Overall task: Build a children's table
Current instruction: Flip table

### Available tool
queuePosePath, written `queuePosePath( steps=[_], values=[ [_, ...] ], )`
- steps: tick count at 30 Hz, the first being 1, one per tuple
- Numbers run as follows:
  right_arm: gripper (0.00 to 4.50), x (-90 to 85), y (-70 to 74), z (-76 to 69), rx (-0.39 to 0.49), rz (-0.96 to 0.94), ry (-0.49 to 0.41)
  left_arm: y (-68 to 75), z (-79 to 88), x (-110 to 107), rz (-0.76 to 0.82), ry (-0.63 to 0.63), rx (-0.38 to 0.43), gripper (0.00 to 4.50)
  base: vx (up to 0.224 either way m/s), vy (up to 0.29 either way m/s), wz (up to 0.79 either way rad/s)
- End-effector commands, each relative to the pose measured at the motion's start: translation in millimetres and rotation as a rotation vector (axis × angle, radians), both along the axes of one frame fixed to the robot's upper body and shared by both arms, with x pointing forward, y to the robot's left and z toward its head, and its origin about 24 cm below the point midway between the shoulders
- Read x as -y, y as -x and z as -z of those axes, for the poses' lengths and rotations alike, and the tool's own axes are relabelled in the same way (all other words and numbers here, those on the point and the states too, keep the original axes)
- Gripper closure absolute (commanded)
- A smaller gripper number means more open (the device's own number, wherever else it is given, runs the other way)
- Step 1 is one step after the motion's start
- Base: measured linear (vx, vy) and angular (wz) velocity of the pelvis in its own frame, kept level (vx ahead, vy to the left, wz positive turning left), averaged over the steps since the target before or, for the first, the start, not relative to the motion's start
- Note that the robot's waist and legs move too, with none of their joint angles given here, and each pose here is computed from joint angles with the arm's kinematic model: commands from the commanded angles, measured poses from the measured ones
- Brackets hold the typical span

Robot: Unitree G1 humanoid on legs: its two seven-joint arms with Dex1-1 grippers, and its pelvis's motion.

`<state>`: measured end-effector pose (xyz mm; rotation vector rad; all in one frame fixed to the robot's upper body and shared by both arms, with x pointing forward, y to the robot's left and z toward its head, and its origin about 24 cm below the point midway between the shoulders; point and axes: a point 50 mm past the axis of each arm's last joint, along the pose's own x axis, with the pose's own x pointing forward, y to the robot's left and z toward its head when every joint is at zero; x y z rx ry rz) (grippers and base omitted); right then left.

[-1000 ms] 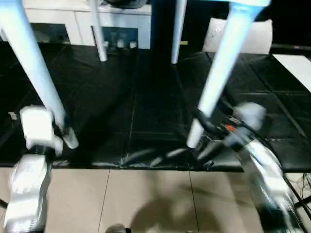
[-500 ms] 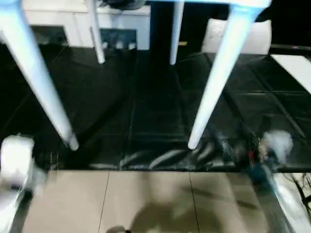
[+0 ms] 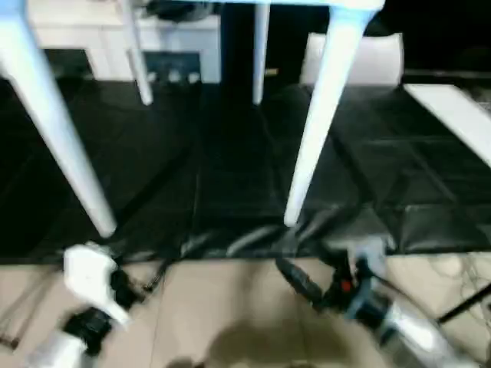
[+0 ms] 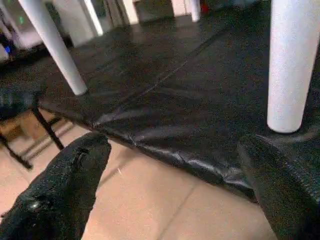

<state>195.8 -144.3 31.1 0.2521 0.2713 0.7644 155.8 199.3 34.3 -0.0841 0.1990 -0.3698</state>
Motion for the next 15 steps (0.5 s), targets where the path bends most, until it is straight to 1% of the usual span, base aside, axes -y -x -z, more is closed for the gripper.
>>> queuePosePath(
  steps=[1,2,3,4,5,6,7,8,9,10,11,12,13,14,15],
  values=[
    [0.00,-4.3,2.9,14.2,-0.051,-0.034,0.029,-2.7,7.1,-3,0.006,-0.043,-0.041,1.02,-0.062,0.060,-0.08],
    [0.00,-7.1,2.2,25.3,-0.102,-0.049,0.032,-2.7,17.2,-2,0.002,-0.050,-0.091,1.02,0.000,0.000,0.00],
    [0.00,-7.1,2.2,25.3,-0.102,-0.049,0.032,-2.7,17.2,-2,0.002,-0.050,-0.091,1.02,0.000,0.000,0.00],
    [0.00,-7.9,1.9,29.7,-0.117,-0.052,0.043,-2.6,22.5,-2,0.008,-0.053,-0.126,1.02,0.000,0.000,0.00],
    [0.00,-9.7,1.7,38.8,-0.146,-0.057,0.068,-1.8,33.5,-1,0.020,-0.063,-0.204,1.02,-0.036,-0.096,-0.12],
    [0.00,-13.6,2.9,52.9,-0.201,-0.072,0.087,2.0,50.0,0,0.054,-0.089,-0.330,1.02,-0.036,-0.096,-0.12],
    [0.00,-16.0,3.7,64.7,-0.242,-0.072,0.112,5.9,62.5,1,0.085,-0.111,-0.422,1.02,-0.060,-0.069,-0.25],
    [0.00,-18.0,3.8,74.8,-0.267,-0.070,0.137,8.2,72.2,1,0.115,-0.136,-0.477,1.02,-0.075,-0.017,-0.24],
    [0.00,-20.2,4.3,88.2,-0.330,-0.048,0.141,10.5,84.0,-1,0.133,-0.164,-0.554,1.02,-0.075,-0.017,-0.24],
    [0.00,-21.8,4.9,95.7,-0.368,-0.032,0.139,11.6,90.1,-2,0.140,-0.179,-0.593,1.02,0.000,0.000,0.00],
    [0.00,-22.0,4.9,105.8,-0.393,-0.008,0.174,12.2,97.8,-2,0.143,-0.160,-0.638,1.02,0.000,0.000,0.00],
    [0.00,-22.3,4.3,114.6,-0.420,0.029,0.197,12.9,106.6,-3,0.137,-0.142,-0.696,0.82,0.000,0.000,0.00],
    [0.00,-22.3,4.3,114.6,-0.420,0.029,0.197,12.9,106.6,-3,0.137,-0.142,-0.696,0.82,0.000,0.000,0.00],
    [0.00,-21.8,3.5,126.2,-0.471,0.094,0.224,12.4,119.9,-4,0.130,-0.137,-0.760,0.73,0.000,0.000,0.00],
    [0.00,-21.6,3.6,129.9,-0.489,0.117,0.233,11.8,124.2,-4,0.126,-0.137,-0.773,0.73,0.000,0.000,0.00]
  ],
)
